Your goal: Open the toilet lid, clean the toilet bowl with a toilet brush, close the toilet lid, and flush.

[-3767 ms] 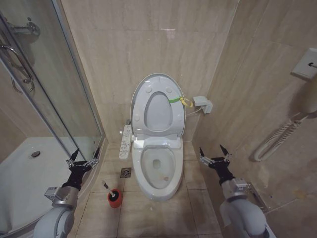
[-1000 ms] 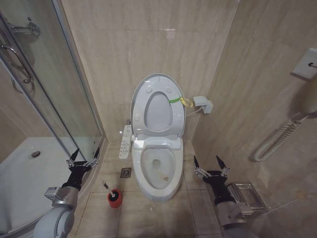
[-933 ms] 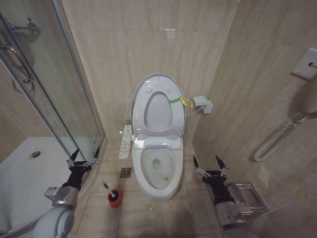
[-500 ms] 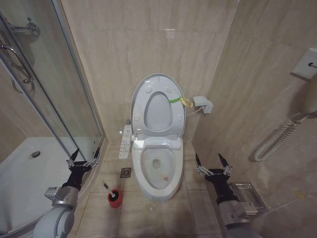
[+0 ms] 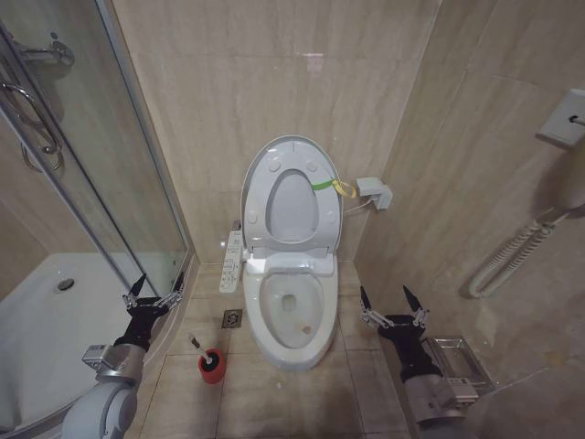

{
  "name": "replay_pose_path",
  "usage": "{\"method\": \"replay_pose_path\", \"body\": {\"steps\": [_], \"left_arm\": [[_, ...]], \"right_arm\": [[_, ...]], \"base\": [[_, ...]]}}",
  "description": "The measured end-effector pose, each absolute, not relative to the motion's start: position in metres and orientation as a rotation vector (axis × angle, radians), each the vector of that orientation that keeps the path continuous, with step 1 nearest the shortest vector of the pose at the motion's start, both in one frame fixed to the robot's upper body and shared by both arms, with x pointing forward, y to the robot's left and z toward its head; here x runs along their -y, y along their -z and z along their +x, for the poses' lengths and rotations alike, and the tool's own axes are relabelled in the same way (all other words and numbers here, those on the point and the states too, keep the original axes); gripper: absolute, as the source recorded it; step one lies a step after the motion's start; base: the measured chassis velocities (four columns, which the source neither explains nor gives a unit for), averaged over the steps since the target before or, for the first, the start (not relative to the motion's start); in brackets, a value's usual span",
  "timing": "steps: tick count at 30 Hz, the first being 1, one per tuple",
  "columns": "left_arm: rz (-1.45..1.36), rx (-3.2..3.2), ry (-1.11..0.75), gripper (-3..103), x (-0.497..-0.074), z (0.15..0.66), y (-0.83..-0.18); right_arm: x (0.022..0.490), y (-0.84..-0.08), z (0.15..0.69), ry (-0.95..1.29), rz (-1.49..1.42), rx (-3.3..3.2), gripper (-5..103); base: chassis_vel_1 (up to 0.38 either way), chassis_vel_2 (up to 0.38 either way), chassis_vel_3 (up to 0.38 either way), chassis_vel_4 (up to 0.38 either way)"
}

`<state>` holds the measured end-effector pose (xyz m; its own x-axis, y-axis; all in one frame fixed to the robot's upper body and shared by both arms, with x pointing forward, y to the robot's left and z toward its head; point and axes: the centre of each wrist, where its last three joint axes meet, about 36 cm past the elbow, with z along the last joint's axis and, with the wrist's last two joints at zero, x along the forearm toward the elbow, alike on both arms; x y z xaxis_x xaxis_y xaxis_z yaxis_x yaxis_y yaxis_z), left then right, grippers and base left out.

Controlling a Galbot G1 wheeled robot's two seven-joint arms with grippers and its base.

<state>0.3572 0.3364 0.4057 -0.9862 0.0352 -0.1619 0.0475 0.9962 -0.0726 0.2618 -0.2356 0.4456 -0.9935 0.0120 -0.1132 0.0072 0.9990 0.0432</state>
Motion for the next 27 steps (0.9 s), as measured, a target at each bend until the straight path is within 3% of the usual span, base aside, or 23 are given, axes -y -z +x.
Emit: {"method": "replay_pose_path", "body": {"steps": [27], "left_arm": [[0.062, -2.978, 0.114, 100, -0.3364, 0.3572, -0.4057]], "right_arm": [[0.2350, -0.4525, 0.2596, -0.074, 0.014, -3.070, 100]], "base": [[0.000, 0.000, 0.000, 0.000]]}}
